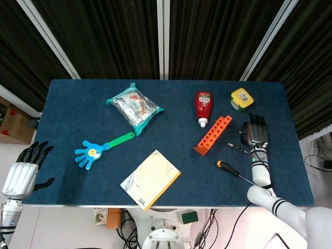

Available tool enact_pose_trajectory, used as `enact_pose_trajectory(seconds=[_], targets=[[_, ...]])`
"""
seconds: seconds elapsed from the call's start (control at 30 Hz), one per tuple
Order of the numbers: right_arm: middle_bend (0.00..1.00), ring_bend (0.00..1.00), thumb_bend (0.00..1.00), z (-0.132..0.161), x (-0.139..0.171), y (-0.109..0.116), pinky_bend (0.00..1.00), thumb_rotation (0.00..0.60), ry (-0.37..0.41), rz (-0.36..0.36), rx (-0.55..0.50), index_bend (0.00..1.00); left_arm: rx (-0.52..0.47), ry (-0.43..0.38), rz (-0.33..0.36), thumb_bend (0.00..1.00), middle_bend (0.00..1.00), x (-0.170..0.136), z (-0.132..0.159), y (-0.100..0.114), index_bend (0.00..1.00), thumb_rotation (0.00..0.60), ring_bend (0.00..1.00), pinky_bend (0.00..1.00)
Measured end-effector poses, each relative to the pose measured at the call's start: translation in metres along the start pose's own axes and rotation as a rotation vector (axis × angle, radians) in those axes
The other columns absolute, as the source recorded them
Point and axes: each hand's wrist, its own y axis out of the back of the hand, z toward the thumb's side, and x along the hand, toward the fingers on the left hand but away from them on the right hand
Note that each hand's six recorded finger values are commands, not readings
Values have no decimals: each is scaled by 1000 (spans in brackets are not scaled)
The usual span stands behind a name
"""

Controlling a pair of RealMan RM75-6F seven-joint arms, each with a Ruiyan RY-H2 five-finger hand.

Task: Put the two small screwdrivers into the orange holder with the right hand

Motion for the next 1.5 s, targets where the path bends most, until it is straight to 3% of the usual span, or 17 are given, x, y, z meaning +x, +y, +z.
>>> enact_pose_trajectory(seconds=[0.23,0.47,0.77,1.07,1.23,1.37,1.5], targets=[[36,0,448,-1,-1,-2,0,600,-11,8,13,487,0,4,-1,53,84,1,0,0,154,600,41,182],[48,0,461,-2,-1,0,0,600,-12,-3,10,554,0,6,-4,53,84,1,-1,-1,154,600,41,182],[69,0,467,2,7,16,0,600,25,-47,-52,589,0,10,-6,52,85,1,-1,-1,154,600,41,182],[105,0,467,21,44,71,0,600,170,-139,-260,624,1,6,-12,53,85,2,0,-2,154,600,41,182],[106,0,467,32,72,109,0,600,283,-201,-445,649,3,5,-16,53,84,2,1,-3,154,600,41,181],[119,0,466,37,81,121,0,600,366,-207,-599,659,7,4,-18,53,84,2,1,-4,154,600,41,182],[119,0,464,43,84,120,0,600,446,-163,-778,661,10,13,-17,53,84,1,1,-4,154,600,41,182]])
